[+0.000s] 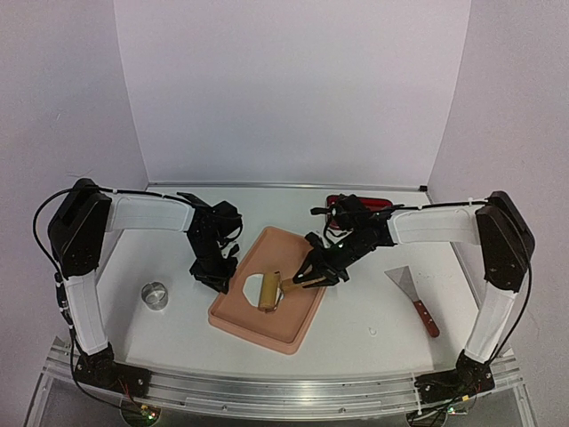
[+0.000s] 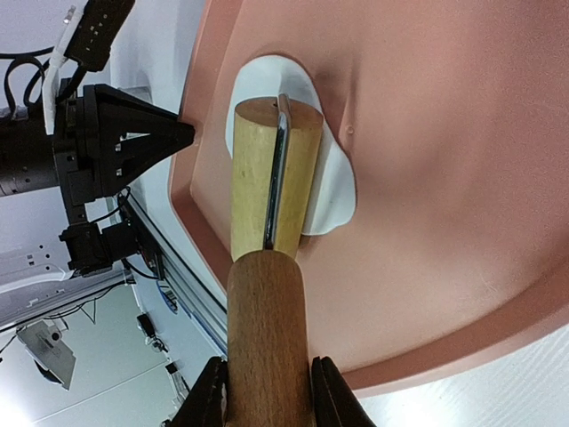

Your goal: Roll out the dumpling wrappers from the dough

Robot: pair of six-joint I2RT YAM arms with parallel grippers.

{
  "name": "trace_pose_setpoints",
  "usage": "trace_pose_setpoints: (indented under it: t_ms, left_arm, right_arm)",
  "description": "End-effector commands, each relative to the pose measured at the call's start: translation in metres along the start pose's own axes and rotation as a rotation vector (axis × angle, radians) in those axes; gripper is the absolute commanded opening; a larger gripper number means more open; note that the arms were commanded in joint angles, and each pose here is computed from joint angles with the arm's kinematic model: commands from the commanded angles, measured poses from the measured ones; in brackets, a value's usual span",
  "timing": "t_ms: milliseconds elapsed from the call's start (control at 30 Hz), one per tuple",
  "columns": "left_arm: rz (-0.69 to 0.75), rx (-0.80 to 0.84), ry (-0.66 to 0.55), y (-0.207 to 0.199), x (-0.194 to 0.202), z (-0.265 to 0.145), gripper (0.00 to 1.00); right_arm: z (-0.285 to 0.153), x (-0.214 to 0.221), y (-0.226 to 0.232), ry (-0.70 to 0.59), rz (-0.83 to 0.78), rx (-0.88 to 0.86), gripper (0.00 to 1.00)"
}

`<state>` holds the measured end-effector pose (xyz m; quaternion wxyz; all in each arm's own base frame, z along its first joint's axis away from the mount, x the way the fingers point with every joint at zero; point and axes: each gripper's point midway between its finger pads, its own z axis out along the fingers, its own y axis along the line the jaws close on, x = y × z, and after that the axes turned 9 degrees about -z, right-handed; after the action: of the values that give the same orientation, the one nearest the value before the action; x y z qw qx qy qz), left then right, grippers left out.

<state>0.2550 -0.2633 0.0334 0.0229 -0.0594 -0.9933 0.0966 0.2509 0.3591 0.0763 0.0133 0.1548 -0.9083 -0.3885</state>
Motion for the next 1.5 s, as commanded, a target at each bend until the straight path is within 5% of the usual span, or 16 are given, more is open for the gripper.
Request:
trace_pose_setpoints:
  t_ms: [0,333,667,1033,1133,1300,1467]
  left_arm:
    - [-0.068,-0.036,0.036,0.012,0.008,0.008,0.1]
    - [-0.07,-0.034,0.02,0.011,0.005,0.001,0.1]
    - [-0.069,-0.031,-0.009,0.007,-0.003,-0.005,0.17]
    - [-0.07,-0.011,-0.074,0.0,-0.01,-0.033,0.49]
    - [-0.083,-0.018,-0.114,0.001,-0.015,-0.044,0.69]
    - [-0.114,-0.018,-0.155,0.004,-0.017,-0.06,0.86]
    - [-0.211,-0.054,-0.192,0.028,-0.014,-0.078,0.88]
  right_arm:
    - [-0.029,0.139,-0.176,0.369,0.372,0.675,0.0]
    - [-0.044,0.12,-0.156,0.292,0.375,0.596,0.0]
    - [-0.111,0.02,0.005,0.035,0.114,0.23,0.0]
    - [-0.176,0.026,-0.03,-0.179,0.276,0.491,0.0]
    - [-0.178,0.04,-0.047,-0.173,0.311,0.517,0.0]
    - [-0.159,0.053,-0.053,-0.094,0.316,0.403,0.0]
    - [-0.136,0.048,-0.038,-0.053,0.22,0.244,0.0]
